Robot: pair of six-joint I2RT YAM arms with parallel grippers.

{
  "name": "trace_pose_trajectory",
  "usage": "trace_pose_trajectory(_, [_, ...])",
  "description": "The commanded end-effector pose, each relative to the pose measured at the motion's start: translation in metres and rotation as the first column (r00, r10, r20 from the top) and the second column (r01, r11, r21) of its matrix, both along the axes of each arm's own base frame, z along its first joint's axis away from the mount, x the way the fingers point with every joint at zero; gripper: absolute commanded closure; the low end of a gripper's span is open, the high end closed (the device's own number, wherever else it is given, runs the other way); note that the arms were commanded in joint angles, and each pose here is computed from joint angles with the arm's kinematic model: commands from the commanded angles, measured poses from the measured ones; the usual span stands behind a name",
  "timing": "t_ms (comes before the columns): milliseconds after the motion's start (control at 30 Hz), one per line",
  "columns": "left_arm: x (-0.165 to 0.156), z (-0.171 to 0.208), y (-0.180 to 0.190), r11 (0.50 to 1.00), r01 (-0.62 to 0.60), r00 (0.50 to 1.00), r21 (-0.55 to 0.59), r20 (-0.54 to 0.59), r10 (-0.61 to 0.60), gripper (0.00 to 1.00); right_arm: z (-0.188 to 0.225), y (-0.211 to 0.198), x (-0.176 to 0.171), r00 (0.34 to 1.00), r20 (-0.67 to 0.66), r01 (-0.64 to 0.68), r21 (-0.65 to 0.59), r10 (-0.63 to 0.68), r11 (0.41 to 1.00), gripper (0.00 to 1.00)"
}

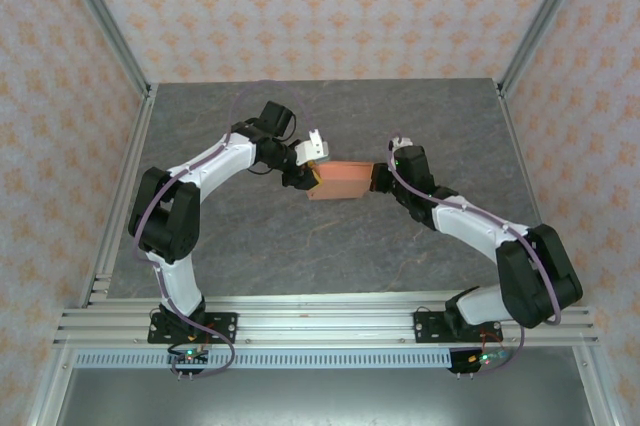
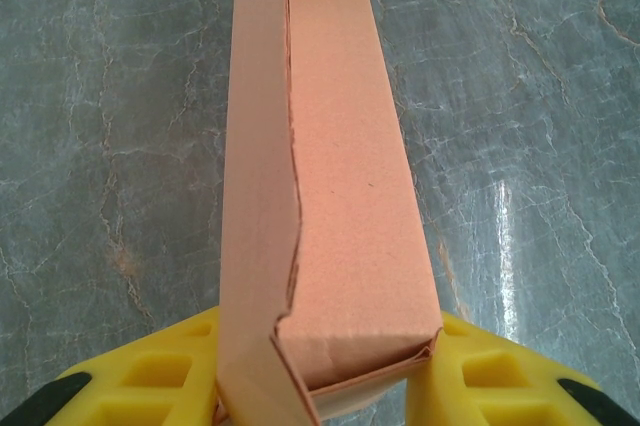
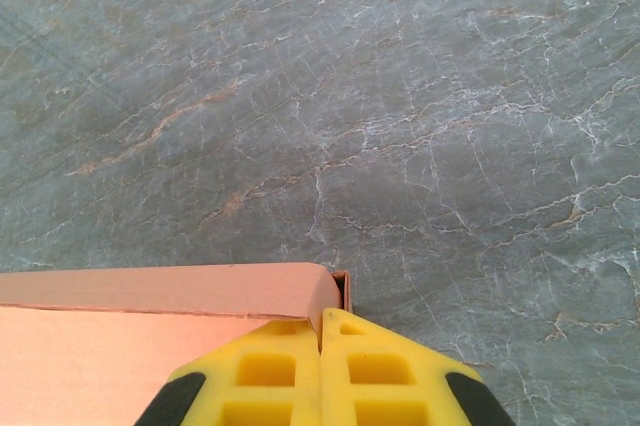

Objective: Fold the paper box

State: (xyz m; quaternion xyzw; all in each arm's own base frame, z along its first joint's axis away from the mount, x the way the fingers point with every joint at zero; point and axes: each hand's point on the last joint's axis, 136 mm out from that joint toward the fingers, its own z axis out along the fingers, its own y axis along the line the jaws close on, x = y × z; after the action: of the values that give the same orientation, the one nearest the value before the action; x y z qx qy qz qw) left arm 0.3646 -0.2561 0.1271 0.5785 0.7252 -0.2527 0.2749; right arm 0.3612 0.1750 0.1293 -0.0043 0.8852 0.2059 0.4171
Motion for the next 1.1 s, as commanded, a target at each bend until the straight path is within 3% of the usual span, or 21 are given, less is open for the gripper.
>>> trace_pose_trajectory(0, [0.004,-0.036,0.021,0.985,-0.068,0.996,0.156,-0.049,0.076,0.67,-0.021,-0.005,-0.020,0.997,-0.082,-0.017,-0.051,0.013,0.999,1.00])
trace_pose_trajectory(567, [0.006,-0.032,0.018,0.988,-0.083,0.995,0.131,-0.052,0.090,0.61,-0.009,-0.001,-0.020,0.998,-0.062,-0.002,-0.039,-0.001,0.999,1.00])
trace_pose_trajectory(1067, [0.010,-0.026,0.019,0.987,-0.120,0.990,0.108,-0.063,0.127,0.47,-0.015,-0.002,-0.023,0.996,-0.078,0.037,-0.122,-0.047,0.992,1.00])
